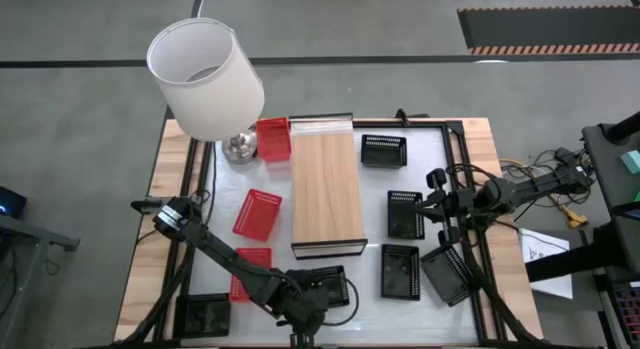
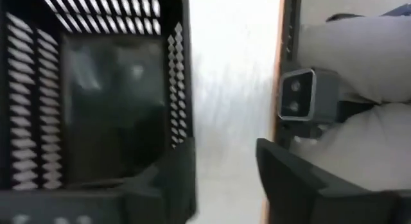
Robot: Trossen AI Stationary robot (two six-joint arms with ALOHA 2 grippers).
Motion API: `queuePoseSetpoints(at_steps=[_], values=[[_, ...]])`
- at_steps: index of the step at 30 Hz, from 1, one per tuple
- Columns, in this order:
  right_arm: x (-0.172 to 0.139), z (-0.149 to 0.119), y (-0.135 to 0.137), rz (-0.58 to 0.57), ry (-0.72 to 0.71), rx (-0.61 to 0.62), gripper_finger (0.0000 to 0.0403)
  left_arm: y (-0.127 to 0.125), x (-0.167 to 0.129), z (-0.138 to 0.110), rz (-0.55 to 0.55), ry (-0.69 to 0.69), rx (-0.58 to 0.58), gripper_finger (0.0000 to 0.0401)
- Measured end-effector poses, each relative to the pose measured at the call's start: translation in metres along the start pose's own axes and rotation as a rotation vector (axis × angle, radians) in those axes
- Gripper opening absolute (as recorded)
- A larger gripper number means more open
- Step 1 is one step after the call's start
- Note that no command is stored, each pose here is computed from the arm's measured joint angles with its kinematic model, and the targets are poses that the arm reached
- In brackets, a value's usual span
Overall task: Stack baskets on shelf by color
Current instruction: Put the black bin on the shelf
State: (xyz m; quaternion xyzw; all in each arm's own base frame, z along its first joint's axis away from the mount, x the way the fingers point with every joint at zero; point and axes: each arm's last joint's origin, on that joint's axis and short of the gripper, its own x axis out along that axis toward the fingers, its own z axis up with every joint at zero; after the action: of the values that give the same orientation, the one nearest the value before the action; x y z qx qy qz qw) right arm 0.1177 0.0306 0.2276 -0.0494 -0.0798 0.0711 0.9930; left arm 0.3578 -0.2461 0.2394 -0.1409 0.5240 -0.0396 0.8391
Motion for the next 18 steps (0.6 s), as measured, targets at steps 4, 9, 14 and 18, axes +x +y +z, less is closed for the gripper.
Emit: queuePoseSetpoints(at_steps=[4, 9, 14, 18], values=[[0.0, 0.0, 0.0, 0.0, 0.0, 0.001, 0.0009, 0.002, 0.004, 0.001, 0.07, -0.06, 0.087, 0.0195], [0.0, 0.0, 0.0, 0.0, 0.002, 0.007, 0.0009, 0.004, 0.016, -0.001, 0.086, -0.061, 0.087, 0.0203], [0.0, 0.0, 0.0, 0.001, 0.005, 0.013, 0.0009, 0.005, 0.024, -0.003, 0.077, -0.076, 0.086, 0.0203], [0.0, -0.001, 0.0, 0.001, 0.007, 0.018, 0.0009, 0.01, 0.034, -0.009, 0.077, -0.086, 0.06, 0.0193]])
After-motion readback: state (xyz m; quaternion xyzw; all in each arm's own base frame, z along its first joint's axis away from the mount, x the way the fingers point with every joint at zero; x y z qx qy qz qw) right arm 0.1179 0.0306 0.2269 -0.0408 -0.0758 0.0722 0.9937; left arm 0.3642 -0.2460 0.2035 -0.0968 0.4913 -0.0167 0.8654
